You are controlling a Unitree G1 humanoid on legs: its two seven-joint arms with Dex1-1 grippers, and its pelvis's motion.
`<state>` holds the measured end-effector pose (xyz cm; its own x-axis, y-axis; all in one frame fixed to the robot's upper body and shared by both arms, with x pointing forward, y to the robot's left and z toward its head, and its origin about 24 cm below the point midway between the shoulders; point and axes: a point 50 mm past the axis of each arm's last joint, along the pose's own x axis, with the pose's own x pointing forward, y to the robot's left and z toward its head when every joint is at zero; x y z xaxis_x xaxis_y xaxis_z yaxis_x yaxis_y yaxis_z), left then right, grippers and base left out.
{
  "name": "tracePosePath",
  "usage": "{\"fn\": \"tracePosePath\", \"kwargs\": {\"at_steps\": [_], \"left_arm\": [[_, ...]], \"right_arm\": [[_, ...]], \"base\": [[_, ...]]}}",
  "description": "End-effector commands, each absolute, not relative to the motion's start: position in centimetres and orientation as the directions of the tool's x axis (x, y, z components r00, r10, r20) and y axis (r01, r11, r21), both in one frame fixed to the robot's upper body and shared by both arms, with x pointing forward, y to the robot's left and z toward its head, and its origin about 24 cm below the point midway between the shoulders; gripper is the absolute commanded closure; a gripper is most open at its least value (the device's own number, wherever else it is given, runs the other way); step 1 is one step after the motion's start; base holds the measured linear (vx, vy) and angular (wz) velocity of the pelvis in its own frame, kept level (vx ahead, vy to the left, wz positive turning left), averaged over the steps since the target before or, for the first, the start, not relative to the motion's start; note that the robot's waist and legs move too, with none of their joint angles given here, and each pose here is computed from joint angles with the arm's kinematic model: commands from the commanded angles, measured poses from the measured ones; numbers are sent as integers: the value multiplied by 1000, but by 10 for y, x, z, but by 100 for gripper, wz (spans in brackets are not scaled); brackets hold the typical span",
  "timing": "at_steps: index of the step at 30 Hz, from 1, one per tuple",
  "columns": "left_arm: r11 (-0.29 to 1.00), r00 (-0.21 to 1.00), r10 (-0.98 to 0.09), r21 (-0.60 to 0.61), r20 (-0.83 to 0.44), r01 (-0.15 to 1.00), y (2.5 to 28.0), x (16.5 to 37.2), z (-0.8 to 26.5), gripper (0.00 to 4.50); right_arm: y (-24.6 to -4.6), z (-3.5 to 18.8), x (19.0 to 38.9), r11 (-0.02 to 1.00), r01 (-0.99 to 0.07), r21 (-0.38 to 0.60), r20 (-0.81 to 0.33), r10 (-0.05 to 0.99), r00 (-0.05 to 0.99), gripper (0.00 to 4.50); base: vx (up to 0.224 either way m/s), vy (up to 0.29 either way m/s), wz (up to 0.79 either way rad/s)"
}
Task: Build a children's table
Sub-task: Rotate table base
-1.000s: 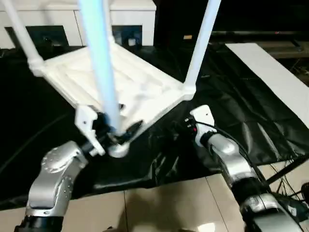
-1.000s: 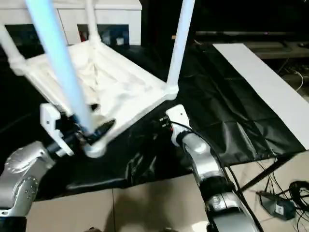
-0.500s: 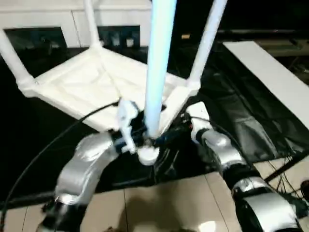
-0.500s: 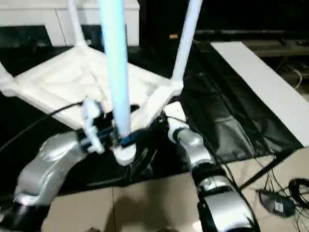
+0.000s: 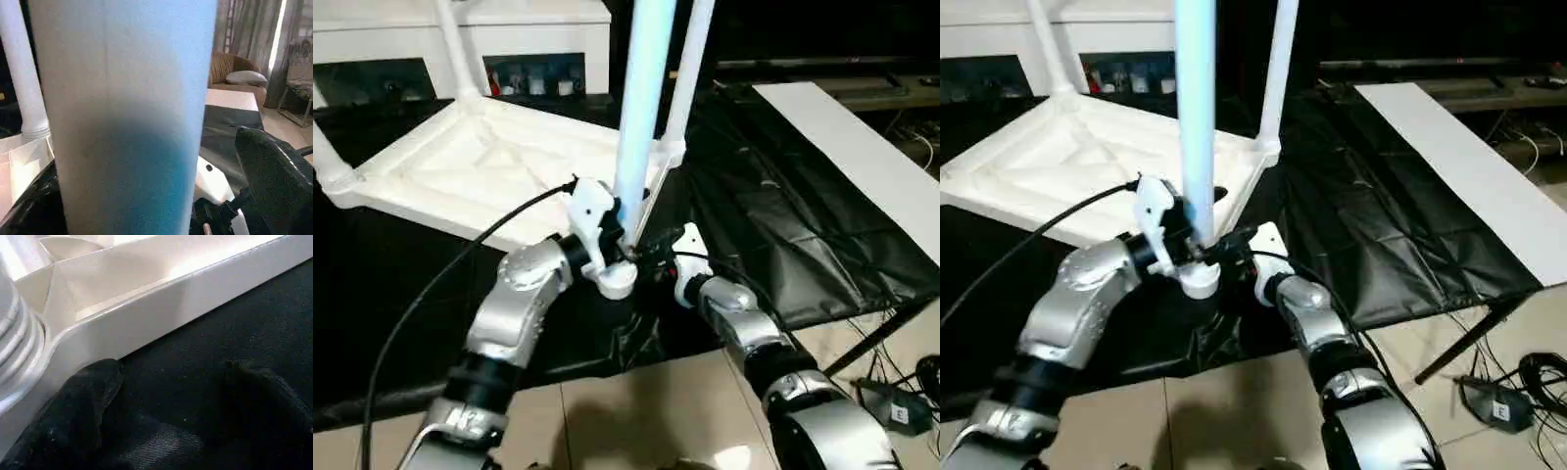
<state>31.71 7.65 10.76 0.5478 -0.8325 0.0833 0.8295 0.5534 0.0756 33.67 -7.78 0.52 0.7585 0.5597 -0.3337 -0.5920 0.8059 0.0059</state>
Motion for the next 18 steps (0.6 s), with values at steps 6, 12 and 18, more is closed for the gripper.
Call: {"fn": "tracePosePath", "kwargs": {"at_steps": [6,12,18], "left_arm": [[509,496,-860,134,121,850,23,323,119,6],[589,583,-807,200,96,783,33,344,119,6],[507,492,-862,174,122,844,47,340,124,6]], "right_arm": [[-61,16,336,759,-651,-11,-261,626,735,32],[-113,37,350,853,-513,-99,-155,496,854,32],[-139,50,345,856,-499,-133,-104,489,866,32]], "base": [[0,0,0],[0,0,0],[0,0,0]]}}
